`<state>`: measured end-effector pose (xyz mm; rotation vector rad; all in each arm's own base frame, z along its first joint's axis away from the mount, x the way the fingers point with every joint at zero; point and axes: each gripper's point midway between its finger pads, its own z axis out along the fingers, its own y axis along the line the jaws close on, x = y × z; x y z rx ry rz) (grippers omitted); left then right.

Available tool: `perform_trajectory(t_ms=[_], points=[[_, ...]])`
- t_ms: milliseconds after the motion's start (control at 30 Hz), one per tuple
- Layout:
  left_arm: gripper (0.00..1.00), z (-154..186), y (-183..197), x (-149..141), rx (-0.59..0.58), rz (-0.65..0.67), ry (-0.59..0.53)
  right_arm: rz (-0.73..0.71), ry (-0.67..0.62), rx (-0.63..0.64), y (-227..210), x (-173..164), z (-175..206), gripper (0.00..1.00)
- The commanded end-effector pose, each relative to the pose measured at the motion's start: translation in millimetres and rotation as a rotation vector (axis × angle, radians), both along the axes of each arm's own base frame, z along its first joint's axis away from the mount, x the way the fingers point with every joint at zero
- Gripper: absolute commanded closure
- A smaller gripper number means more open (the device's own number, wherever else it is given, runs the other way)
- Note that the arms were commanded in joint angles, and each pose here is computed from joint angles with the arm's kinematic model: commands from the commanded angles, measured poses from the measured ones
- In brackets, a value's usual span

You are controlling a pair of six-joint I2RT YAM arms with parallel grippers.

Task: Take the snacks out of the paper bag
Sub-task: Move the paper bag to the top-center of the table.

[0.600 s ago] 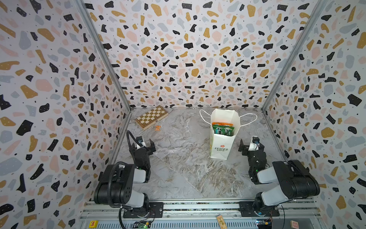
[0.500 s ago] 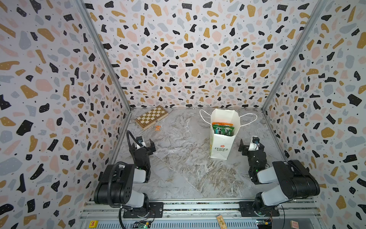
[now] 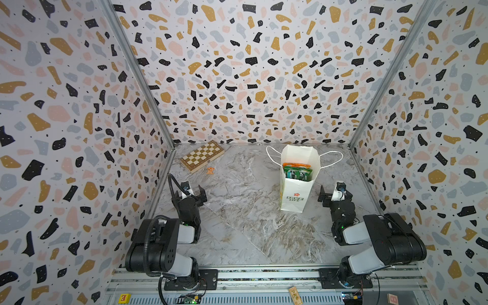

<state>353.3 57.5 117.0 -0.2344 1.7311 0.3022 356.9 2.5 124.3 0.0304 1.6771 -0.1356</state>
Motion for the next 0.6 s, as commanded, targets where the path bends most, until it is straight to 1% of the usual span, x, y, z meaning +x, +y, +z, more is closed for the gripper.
perform_trajectory(t_ms=[0, 267, 367, 467, 533, 567], points=[[0.00, 18.4, 0.7, 5.0, -0.004, 0.010, -0.066, -0.002, -0.025, 0.000, 0.6, 5.0, 8.3, 0.01], [0.00, 18.6, 1.3, 4.0, -0.002, 0.013, -0.067, -0.004, -0.026, 0.000, 0.4, 4.4, 8.5, 0.01], [0.00, 21.2, 3.6, 2.4, -0.009, 0.029, -0.077, -0.021, -0.045, -0.004, -1.5, 0.7, 14.5, 0.01], [0.00, 30.1, 15.9, -3.2, -0.028, 0.110, -0.093, -0.017, -0.061, -0.008, -0.7, -3.3, 19.8, 0.01], [0.00, 34.0, 21.8, -3.7, -0.045, 0.152, -0.070, -0.048, -0.068, -0.007, -3.9, -3.5, 25.4, 0.01], [0.00, 37.0, 23.6, -1.9, -0.057, 0.167, -0.061, -0.066, -0.040, -0.007, -6.5, -2.5, 22.5, 0.01]])
